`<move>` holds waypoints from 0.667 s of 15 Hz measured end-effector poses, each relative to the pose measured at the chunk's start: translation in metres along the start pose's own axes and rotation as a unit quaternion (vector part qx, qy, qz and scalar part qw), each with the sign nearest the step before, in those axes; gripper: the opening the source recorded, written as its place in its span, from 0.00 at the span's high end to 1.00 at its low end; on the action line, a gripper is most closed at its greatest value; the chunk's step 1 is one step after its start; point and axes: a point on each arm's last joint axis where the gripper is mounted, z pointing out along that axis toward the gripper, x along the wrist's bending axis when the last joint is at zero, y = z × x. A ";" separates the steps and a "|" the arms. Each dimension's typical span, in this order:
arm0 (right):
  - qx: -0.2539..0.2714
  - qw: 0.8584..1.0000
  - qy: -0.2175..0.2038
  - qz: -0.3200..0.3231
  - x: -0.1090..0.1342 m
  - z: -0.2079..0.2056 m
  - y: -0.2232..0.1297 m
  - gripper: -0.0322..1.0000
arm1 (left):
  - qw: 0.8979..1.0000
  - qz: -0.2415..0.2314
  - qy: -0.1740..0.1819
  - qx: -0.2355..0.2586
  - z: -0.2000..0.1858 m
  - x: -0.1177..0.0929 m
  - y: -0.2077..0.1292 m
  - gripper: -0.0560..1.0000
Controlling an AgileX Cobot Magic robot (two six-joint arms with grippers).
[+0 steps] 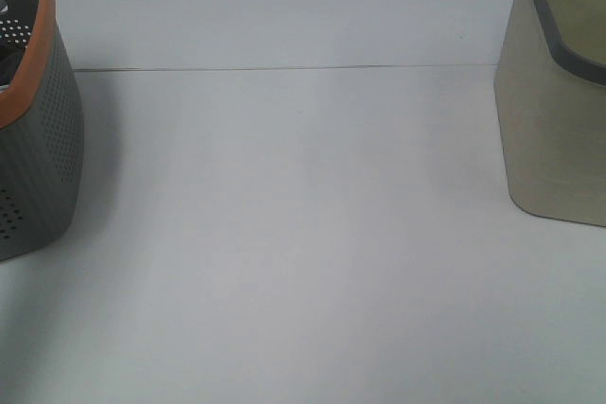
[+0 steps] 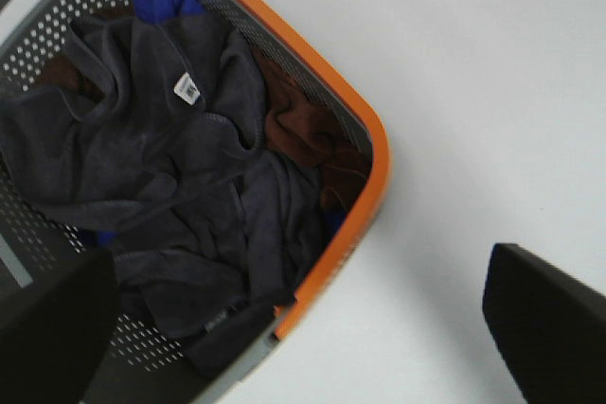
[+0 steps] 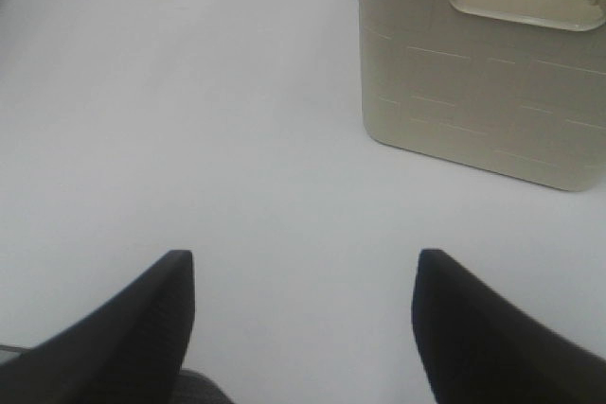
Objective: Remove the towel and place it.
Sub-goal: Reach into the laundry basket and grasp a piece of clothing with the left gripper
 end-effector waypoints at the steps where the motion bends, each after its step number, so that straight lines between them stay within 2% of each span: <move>1: 0.000 1.000 0.000 0.000 0.000 0.000 0.000 0.33 | 1.000 0.017 0.000 0.000 0.003 0.004 0.006 0.01; 3: 0.000 1.000 0.000 0.000 0.000 0.000 0.000 0.33 | 0.998 0.063 -0.002 0.013 0.022 0.017 0.022 0.01; 4: 0.000 1.000 0.000 0.000 0.000 0.000 0.000 0.33 | 0.997 0.066 0.000 0.031 0.035 0.025 0.024 0.01; 6: 0.000 1.000 0.000 0.000 0.000 0.000 0.000 0.33 | 0.994 0.072 0.003 0.082 0.064 0.049 0.016 0.01; 9: 0.000 1.000 0.000 0.000 0.000 0.000 0.000 0.33 | 0.979 0.105 0.024 0.174 0.099 0.084 -0.008 0.01; 10: 0.000 1.000 0.000 0.000 0.000 0.000 0.000 0.33 | 0.976 0.107 0.028 0.185 0.106 0.090 -0.011 0.01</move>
